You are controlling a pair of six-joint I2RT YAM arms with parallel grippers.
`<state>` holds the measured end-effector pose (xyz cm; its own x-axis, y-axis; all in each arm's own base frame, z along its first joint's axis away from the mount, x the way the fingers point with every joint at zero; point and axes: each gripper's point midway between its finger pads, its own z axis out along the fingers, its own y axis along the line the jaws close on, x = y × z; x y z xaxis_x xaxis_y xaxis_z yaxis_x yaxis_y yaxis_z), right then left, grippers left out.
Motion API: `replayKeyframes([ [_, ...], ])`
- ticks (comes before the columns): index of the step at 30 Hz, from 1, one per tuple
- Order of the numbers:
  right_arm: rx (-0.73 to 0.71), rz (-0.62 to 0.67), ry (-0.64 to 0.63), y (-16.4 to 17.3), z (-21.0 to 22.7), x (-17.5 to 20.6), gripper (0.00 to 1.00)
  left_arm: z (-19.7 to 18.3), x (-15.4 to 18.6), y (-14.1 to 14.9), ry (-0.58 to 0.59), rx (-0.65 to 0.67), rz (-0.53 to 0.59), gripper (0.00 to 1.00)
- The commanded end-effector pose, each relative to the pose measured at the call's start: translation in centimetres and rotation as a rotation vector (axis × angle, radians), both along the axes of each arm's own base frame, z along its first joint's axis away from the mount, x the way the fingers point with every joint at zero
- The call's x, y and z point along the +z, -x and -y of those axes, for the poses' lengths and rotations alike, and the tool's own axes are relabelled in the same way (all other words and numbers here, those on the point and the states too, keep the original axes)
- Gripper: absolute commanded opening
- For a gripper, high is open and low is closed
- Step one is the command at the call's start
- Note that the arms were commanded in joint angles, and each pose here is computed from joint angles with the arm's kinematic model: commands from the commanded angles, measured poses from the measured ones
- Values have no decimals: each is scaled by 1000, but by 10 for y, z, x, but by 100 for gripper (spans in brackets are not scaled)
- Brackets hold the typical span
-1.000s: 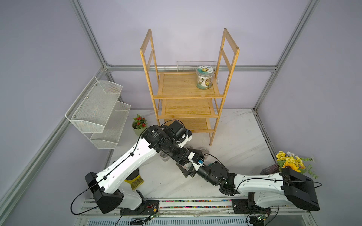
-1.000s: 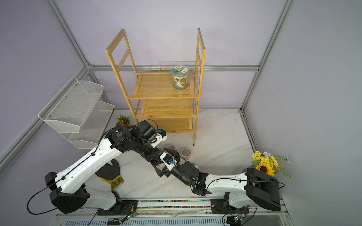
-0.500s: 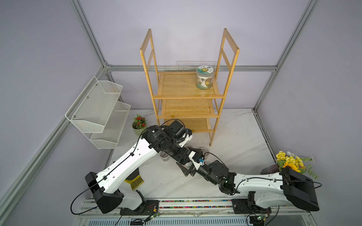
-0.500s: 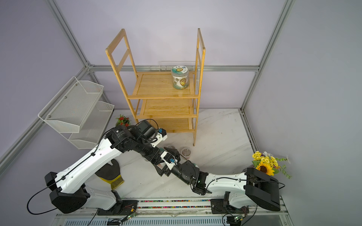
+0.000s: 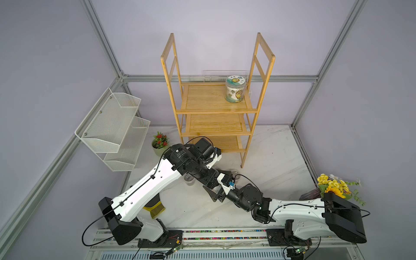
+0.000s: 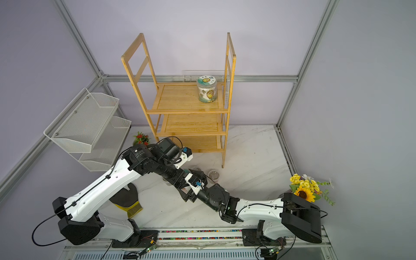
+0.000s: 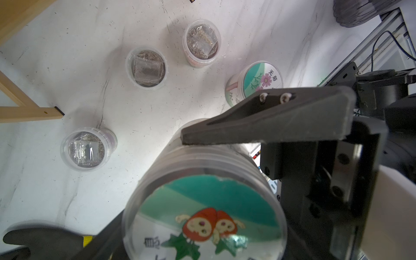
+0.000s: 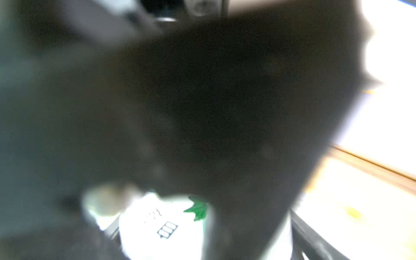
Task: Place the seed container on the shelf
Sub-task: Pick up the seed jar at the center of the board.
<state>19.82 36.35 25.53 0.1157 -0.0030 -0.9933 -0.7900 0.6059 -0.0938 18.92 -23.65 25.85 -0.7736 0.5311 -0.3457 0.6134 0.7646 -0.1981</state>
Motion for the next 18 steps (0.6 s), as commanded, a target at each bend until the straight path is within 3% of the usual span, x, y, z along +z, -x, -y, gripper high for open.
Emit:
replayKeyframes([
  [1, -55, 37, -127, -13, 6, 41, 97, 4, -6, 12, -6, -38, -54, 69],
  [18, -71, 18, -111, -17, 7, 33, 97, 1, 0, 12, -3, -33, -33, 69],
])
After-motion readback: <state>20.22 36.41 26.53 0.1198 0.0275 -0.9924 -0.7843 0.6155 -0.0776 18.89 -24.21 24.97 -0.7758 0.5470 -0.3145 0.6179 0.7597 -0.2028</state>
